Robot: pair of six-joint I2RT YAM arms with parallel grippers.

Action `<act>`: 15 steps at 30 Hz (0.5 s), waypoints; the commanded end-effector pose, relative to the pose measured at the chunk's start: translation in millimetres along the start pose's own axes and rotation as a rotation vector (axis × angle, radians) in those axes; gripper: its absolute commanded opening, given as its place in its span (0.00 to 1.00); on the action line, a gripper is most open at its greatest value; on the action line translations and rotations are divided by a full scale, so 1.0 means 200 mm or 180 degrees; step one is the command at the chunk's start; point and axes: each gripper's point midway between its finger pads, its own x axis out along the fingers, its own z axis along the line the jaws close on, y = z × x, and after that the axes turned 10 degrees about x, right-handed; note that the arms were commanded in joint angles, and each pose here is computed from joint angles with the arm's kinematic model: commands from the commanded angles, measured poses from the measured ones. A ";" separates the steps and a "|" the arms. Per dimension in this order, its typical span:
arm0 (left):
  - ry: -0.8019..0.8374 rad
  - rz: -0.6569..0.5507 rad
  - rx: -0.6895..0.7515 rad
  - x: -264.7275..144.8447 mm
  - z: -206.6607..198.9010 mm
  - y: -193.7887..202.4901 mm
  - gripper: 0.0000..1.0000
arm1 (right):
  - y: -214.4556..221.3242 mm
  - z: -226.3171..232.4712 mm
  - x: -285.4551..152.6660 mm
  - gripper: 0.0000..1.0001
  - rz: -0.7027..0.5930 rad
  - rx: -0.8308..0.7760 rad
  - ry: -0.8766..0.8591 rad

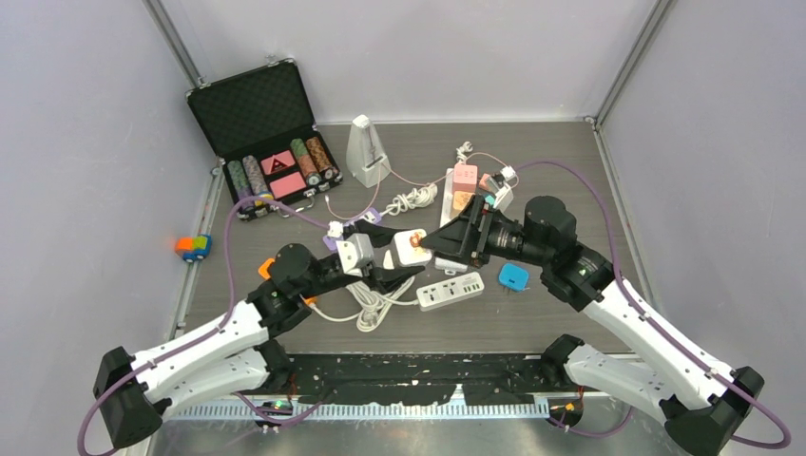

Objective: Insert the plug

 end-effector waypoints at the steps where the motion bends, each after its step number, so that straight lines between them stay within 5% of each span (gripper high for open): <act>1: -0.0328 0.0240 0.0175 -0.06 0.09 0.03 0.00 | -0.17 -0.04 -0.07 0.91 -0.0582 -0.0592 0.0485; 15: -0.0495 0.0556 0.0445 -0.16 0.12 0.16 0.00 | -0.19 0.01 0.05 1.00 -0.0702 -0.1483 0.1050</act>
